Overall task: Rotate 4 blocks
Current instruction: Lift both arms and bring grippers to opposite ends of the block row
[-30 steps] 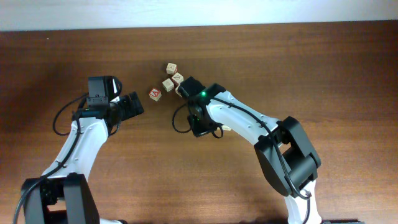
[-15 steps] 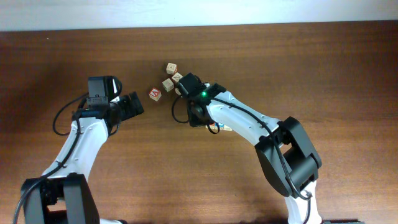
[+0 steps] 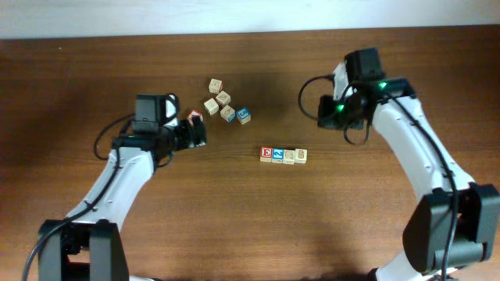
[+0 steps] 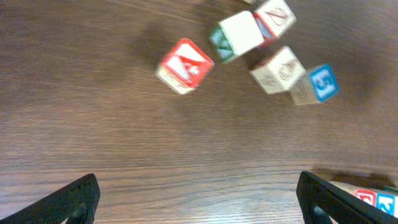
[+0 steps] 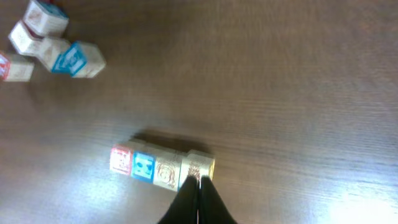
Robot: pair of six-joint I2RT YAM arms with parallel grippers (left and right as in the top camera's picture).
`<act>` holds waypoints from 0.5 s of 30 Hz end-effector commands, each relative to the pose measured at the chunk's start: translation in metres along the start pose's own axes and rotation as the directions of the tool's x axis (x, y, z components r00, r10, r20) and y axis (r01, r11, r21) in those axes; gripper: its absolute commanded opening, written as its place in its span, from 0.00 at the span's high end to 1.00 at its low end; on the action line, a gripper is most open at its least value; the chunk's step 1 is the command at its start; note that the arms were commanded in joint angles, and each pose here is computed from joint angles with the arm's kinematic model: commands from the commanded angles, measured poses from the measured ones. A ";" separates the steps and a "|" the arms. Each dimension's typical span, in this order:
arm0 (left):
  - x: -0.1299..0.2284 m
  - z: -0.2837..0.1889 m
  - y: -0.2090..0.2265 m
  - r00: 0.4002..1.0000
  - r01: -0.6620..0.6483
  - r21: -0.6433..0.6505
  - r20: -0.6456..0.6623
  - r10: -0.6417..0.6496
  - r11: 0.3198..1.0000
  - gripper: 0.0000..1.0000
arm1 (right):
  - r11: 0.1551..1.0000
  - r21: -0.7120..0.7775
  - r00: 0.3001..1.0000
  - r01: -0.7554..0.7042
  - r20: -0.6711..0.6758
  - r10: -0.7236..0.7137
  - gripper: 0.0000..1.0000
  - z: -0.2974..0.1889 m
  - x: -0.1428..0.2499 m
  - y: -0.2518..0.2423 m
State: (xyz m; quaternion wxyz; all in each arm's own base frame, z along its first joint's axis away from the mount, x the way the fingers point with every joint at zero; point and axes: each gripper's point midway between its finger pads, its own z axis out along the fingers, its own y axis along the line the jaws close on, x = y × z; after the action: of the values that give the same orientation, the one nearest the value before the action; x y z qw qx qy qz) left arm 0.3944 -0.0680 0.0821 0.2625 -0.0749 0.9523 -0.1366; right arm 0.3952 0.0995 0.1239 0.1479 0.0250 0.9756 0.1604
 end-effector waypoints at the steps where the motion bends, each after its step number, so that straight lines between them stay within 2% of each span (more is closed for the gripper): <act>1: 0.002 0.000 -0.024 0.998 -0.069 0.002 0.015 0.069 0.998 0.01 | 0.999 -0.001 0.998 -0.033 0.046 0.033 0.96 0.046 0.016 0.002; 3: 0.007 0.001 -0.037 0.995 -0.100 0.022 0.009 0.100 0.995 0.01 | 0.996 0.000 0.993 -0.088 0.077 0.088 0.96 0.070 0.030 0.002; 6: 0.014 0.002 -0.037 0.995 -0.099 0.024 -0.017 0.099 0.995 0.01 | 0.994 0.014 0.994 -0.109 -0.009 0.110 0.96 0.100 0.050 -0.001; 15: 0.014 0.002 -0.038 0.995 -0.100 0.024 -0.017 0.101 0.995 0.01 | 0.997 -0.042 0.997 -0.067 -0.047 0.065 0.96 0.103 0.057 0.008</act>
State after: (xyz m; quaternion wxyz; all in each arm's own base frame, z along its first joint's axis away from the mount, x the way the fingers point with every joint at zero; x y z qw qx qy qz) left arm 0.3838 -0.1051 0.0798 0.2536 -0.0273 0.9577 -0.1334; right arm 0.3766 0.1397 0.0204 0.1283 0.0633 0.9729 0.1816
